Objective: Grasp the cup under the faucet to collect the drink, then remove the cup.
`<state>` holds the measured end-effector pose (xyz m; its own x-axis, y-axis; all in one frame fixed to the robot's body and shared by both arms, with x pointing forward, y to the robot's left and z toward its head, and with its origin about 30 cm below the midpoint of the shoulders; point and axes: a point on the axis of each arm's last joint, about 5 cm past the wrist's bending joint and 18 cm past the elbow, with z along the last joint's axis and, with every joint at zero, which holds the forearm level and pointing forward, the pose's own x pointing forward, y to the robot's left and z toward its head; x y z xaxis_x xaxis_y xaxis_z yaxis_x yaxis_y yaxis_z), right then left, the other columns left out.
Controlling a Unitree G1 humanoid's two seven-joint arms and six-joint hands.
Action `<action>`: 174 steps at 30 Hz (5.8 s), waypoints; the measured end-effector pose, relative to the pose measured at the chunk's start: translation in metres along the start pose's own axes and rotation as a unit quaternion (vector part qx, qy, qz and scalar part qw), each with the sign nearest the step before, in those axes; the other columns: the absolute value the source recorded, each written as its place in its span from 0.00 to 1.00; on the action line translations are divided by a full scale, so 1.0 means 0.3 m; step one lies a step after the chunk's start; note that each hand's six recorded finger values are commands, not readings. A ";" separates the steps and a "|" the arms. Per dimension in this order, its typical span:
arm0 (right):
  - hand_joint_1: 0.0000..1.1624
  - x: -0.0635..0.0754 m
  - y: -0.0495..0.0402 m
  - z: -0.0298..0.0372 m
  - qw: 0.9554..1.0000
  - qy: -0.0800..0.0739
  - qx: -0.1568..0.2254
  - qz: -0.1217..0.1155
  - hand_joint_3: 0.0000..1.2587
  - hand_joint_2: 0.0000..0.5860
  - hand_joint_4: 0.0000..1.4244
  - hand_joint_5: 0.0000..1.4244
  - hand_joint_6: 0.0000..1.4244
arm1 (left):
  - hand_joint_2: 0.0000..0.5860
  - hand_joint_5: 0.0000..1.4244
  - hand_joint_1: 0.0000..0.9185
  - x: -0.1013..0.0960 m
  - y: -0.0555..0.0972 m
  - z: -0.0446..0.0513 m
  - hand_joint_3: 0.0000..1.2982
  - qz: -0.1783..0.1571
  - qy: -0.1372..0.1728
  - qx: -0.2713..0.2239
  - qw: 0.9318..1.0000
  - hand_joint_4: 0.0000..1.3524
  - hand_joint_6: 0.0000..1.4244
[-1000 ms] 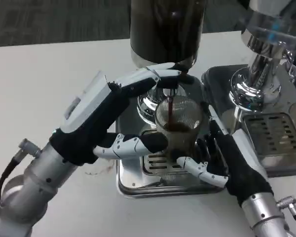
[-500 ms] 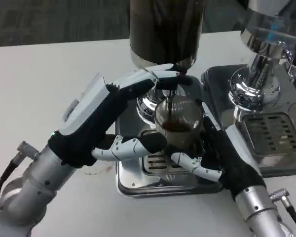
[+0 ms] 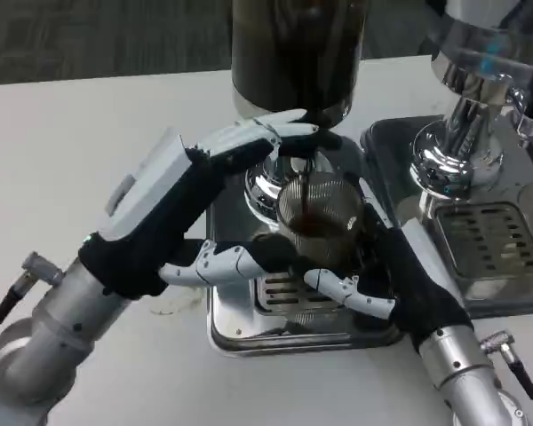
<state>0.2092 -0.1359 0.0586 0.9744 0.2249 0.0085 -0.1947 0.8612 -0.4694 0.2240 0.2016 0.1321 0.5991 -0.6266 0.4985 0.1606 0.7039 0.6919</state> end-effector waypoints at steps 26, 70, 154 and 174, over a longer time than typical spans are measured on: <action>0.56 0.006 0.007 -0.004 1.000 -0.005 0.013 -0.011 0.00 0.30 0.00 0.00 0.05 | 0.30 0.13 0.00 -0.145 0.025 0.006 0.13 0.160 0.097 0.069 0.980 0.05 0.04; 0.71 0.078 0.036 0.003 0.999 -0.025 0.041 0.010 0.11 0.27 0.22 0.21 0.30 | 0.34 0.12 0.00 -0.333 -0.088 -0.037 0.13 0.095 0.280 0.051 0.954 0.03 0.03; 0.94 -0.144 -0.005 0.101 0.996 -0.085 0.011 -0.039 0.54 0.14 0.52 0.54 0.63 | 0.34 0.00 0.00 -0.357 -0.010 0.030 0.00 -0.092 0.276 0.119 0.949 0.00 0.00; 0.93 -0.233 -0.038 0.143 0.994 -0.101 0.014 0.024 0.54 0.15 0.52 0.55 0.64 | 0.31 0.00 0.00 -0.456 0.001 0.177 0.00 -0.152 0.266 0.187 0.933 0.00 0.00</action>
<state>0.1383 -0.1418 0.1012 0.9219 0.3500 0.1660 -0.2456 0.8595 -0.4483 0.1004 0.2699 0.0918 0.8910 -0.4539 -0.0114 0.1607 0.2920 0.9428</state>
